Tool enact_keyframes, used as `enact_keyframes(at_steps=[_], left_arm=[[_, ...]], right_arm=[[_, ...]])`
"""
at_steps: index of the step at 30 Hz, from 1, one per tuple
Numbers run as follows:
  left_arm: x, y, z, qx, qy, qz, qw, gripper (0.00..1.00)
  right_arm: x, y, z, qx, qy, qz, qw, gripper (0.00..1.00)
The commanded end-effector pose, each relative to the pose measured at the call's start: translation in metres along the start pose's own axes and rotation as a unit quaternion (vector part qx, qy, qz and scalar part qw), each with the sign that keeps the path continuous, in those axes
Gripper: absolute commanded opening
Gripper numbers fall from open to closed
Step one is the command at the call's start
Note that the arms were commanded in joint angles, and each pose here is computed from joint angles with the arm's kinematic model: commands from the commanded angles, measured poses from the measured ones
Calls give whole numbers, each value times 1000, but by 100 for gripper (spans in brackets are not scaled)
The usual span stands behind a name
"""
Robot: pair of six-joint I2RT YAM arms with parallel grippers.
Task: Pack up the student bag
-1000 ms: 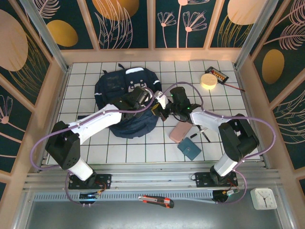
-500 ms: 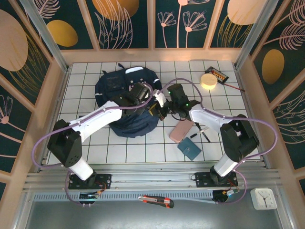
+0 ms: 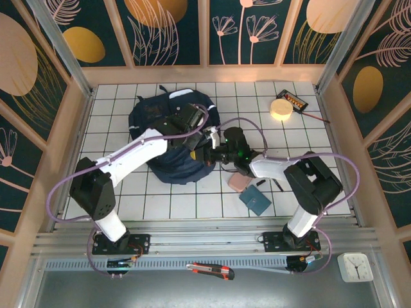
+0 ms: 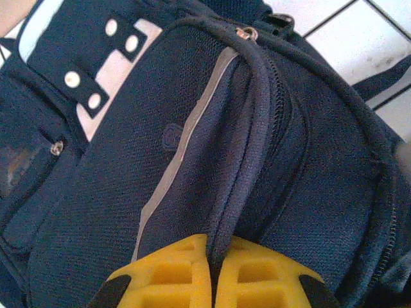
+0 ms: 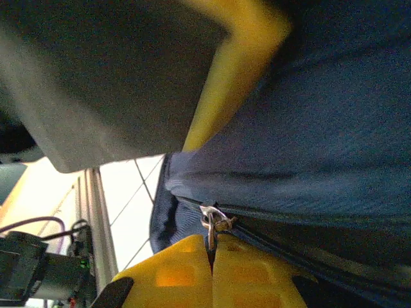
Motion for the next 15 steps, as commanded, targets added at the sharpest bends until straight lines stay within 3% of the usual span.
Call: enact_keyframes(at_steps=[1, 7, 10, 15], left_arm=[[-3, -23, -48, -76, -45, 17, 996, 0], [-2, -24, -64, -75, -71, 11, 995, 0], [-2, -22, -75, -74, -84, 10, 994, 0], [-7, -17, -97, -71, -93, 20, 993, 0]], right_arm=[[17, 6, -5, -61, 39, -38, 997, 0], [36, 7, -4, -105, 7, -21, 994, 0], [53, 17, 1, -97, -65, 7, 993, 0], [78, 34, 19, -106, -216, 54, 969, 0]])
Point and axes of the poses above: each hand's point on the last joint's axis, 136 mm out from that joint toward the fingers, its own y axis out along the fingers, its own x axis along the line the jaws close on, z = x × y, the point moved 7 cm from there along -y, back along the fingers, and after that the axes turned 1 degree about -y, right-handed, at the moved point
